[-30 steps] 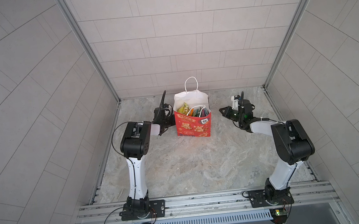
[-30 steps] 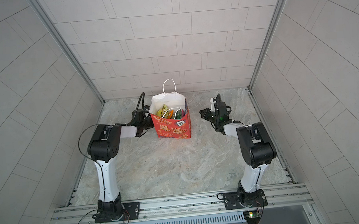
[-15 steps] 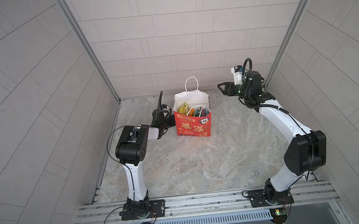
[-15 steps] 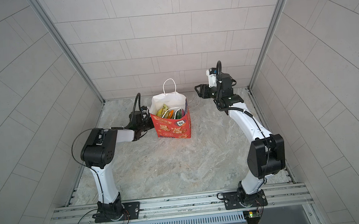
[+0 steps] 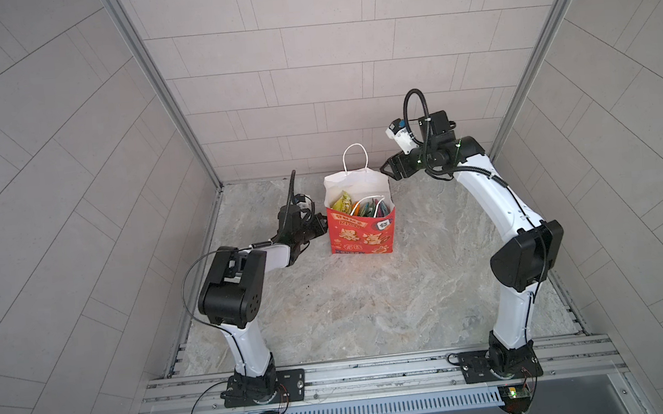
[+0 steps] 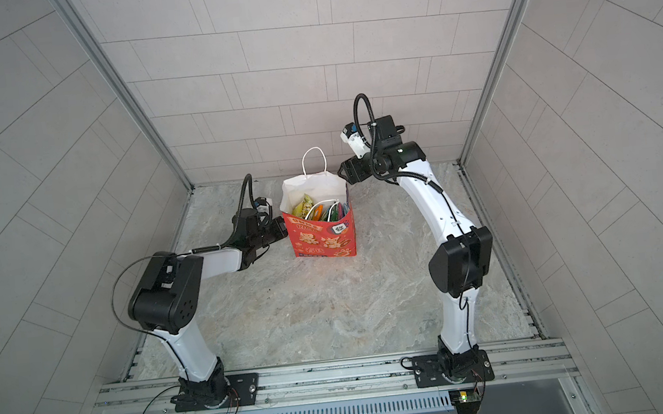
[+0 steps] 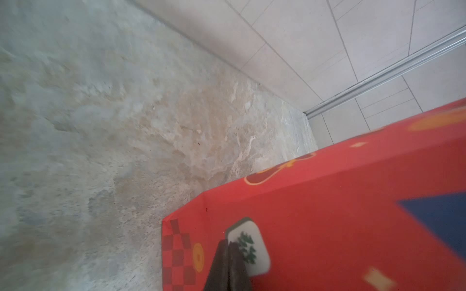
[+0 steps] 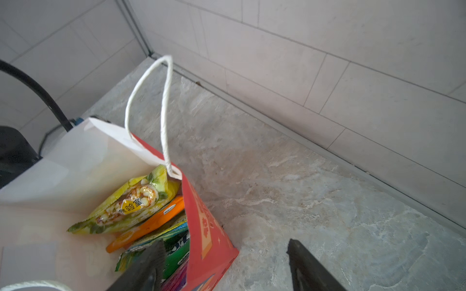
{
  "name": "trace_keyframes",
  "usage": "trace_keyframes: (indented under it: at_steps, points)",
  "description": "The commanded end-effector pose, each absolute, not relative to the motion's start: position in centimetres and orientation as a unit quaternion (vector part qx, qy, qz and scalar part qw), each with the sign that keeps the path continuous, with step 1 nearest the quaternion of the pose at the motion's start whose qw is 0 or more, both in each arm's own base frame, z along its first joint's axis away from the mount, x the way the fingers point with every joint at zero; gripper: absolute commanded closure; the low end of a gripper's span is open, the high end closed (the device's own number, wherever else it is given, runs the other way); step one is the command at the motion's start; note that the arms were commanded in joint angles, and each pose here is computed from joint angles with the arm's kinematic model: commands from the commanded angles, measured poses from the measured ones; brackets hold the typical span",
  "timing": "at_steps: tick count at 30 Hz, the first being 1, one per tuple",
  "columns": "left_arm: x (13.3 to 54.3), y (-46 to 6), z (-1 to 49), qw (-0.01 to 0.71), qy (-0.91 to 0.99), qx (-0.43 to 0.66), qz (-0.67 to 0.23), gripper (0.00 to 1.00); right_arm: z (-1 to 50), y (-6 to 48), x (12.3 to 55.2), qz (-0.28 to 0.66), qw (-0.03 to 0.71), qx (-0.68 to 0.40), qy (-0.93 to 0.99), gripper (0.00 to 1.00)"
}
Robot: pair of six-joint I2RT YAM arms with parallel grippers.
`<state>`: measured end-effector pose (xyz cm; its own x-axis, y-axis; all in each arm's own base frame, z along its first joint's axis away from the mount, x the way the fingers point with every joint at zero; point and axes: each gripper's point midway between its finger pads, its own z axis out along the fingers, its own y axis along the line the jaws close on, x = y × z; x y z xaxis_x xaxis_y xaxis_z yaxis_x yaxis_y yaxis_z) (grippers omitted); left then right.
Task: Take the snacks out of the paper bag
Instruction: Move the paper bag to the top-center of the table, then pick up the paper bag from the top-center of the table.
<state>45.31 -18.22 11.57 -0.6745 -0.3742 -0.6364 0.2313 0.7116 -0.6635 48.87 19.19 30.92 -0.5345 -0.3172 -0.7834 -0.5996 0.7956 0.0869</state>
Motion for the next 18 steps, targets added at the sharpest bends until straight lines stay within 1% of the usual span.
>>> trace_keyframes:
  at_steps: [1, 2, 3, 4, 6, 7, 8, 9, 10, 11, 12, 14, 15, 16, 17, 18]
  points:
    - [45.0, -15.3, 16.1, 0.467, 0.816, -0.074, -0.332, 0.81, 30.6, 19.6, 46.6, 0.149, 0.366, -0.318, 0.862, 0.23]
    - [44.5, -14.7, 17.2, 0.481, 0.814, -0.073, -0.319, 0.77, 30.6, 19.6, 46.9, 0.141, 0.368, -0.315, 0.864, 0.23]
    - [43.9, -14.1, 19.0, 0.498, 0.808, -0.067, -0.308, 0.7, 30.6, 19.7, 47.1, 0.133, 0.369, -0.315, 0.865, 0.23]
    - [43.3, -13.5, 20.6, 0.513, 0.804, -0.065, -0.292, 0.61, 30.6, 20.0, 47.2, 0.132, 0.366, -0.32, 0.864, 0.23]
    - [41.9, -11.9, 23.2, 0.541, 0.796, -0.07, -0.26, 0.39, 30.4, 20.6, 47.2, 0.139, 0.361, -0.325, 0.863, 0.23]
    - [41.1, -11.3, 24.6, 0.555, 0.789, -0.075, -0.254, 0.35, 30.2, 20.9, 47.2, 0.142, 0.358, -0.33, 0.862, 0.24]
    - [40.4, -10.9, 25.8, 0.569, 0.78, -0.076, -0.249, 0.33, 30.1, 21.1, 47.3, 0.142, 0.356, -0.333, 0.862, 0.25]
    - [39.4, -10.3, 27.3, 0.589, 0.765, -0.08, -0.249, 0.25, 29.8, 21.3, 47.4, 0.138, 0.353, -0.336, 0.862, 0.27]
    - [38.5, -9.7, 28.4, 0.606, 0.745, -0.101, -0.26, 0.11, 29.6, 21.3, 47.6, 0.134, 0.351, -0.336, 0.864, 0.29]
    - [38.0, -8.6, 29.0, 0.624, 0.723, -0.135, -0.265, 0.02, 29.4, 21.5, 47.7, 0.132, 0.349, -0.336, 0.865, 0.31]
    - [37.4, -7.6, 29.7, 0.645, 0.688, -0.175, -0.284, 0.0, 29.2, 21.7, 47.9, 0.132, 0.346, -0.339, 0.865, 0.32]
    - [36.0, -6.2, 29.8, 0.669, 0.639, -0.217, -0.312, 0.0, 28.8, 22.0, 48.0, 0.13, 0.341, -0.341, 0.866, 0.32]
    - [35.5, -6.1, 29.7, 0.674, 0.634, -0.214, -0.313, 0.0, 28.6, 22.2, 48.0, 0.128, 0.338, -0.346, 0.866, 0.32]
    - [35.3, -6.7, 29.6, 0.672, 0.652, -0.182, -0.3, 0.0, 28.4, 22.3, 48.1, 0.125, 0.336, -0.349, 0.866, 0.33]
    - [35.1, -7.4, 29.6, 0.661, 0.678, -0.149, -0.284, 0.0, 28.1, 22.4, 48.1, 0.121, 0.333, -0.351, 0.867, 0.33]
    - [35.1, -8.2, 29.3, 0.635, 0.714, -0.121, -0.268, 0.01, 27.8, 22.5, 48.1, 0.117, 0.328, -0.355, 0.868, 0.35]
